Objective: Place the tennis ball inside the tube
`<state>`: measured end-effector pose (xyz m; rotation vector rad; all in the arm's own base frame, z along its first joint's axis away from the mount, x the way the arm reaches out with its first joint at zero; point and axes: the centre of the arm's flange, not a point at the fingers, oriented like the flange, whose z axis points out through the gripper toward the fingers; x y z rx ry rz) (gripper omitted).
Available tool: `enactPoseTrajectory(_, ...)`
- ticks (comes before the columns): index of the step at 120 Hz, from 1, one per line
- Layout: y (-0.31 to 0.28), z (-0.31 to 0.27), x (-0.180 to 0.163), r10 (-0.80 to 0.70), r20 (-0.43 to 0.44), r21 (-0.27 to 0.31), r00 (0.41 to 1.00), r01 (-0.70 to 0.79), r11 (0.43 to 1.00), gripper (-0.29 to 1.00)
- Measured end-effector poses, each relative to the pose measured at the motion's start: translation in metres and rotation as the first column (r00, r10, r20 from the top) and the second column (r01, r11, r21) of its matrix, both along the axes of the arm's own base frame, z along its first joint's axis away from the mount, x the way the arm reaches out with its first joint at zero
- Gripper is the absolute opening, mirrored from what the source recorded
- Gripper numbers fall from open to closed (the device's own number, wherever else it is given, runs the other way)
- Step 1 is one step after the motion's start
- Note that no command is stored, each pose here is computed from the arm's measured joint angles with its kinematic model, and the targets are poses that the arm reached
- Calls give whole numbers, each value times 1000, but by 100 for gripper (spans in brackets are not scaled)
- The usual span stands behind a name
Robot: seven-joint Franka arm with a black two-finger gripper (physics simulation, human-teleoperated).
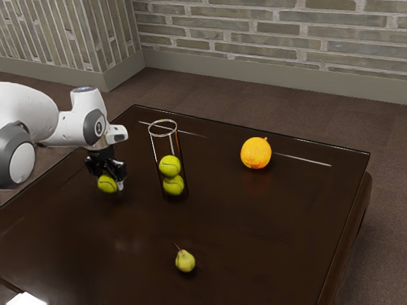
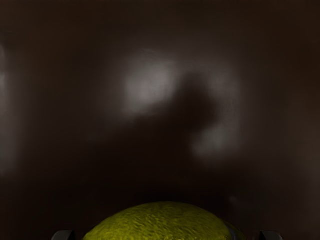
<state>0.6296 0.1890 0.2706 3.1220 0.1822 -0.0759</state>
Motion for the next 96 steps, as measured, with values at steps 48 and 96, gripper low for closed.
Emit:
enactPoseTrajectory(48, -120, 271, 61, -247, 291, 100, 924, 227, 969, 22)
enactPoseTrajectory(96, -184, 252, 58, -315, 211, 62, 925, 309, 949, 32)
